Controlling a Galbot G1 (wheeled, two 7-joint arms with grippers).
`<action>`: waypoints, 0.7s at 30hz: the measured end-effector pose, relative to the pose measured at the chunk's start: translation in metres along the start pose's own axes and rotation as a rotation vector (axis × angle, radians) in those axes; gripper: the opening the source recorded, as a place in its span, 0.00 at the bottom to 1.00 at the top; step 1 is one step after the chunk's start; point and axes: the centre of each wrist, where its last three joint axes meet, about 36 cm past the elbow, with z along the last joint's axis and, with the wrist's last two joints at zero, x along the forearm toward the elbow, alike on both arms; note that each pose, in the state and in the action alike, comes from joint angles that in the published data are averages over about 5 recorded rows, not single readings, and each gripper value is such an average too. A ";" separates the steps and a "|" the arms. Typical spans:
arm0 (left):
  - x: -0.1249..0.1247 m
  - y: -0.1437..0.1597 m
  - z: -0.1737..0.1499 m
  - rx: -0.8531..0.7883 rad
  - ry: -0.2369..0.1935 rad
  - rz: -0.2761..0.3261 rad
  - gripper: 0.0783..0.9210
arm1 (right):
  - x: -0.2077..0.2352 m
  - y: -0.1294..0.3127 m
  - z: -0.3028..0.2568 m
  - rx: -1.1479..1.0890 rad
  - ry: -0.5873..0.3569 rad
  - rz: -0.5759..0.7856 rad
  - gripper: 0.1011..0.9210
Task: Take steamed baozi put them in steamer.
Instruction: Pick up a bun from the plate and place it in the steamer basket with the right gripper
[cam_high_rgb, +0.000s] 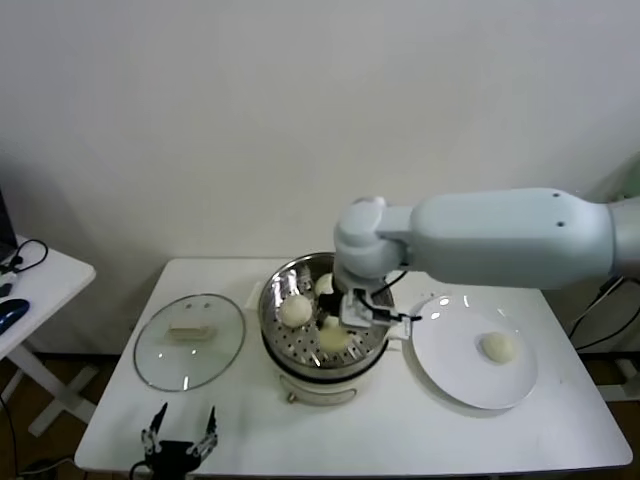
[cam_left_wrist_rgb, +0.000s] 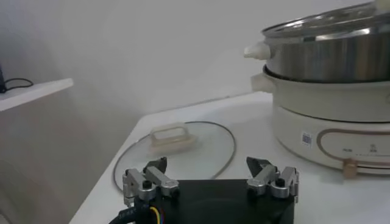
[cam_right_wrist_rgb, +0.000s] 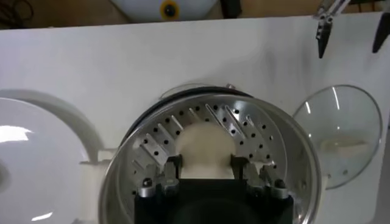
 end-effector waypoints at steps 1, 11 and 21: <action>0.000 0.000 0.000 0.000 0.001 -0.001 0.88 | -0.006 -0.002 0.000 0.003 -0.004 -0.001 0.56; 0.000 0.000 0.001 0.002 0.001 -0.002 0.88 | -0.044 -0.011 -0.002 0.015 -0.029 0.000 0.56; 0.000 0.000 -0.001 0.003 -0.004 -0.003 0.88 | -0.038 -0.003 0.007 -0.018 -0.043 0.049 0.81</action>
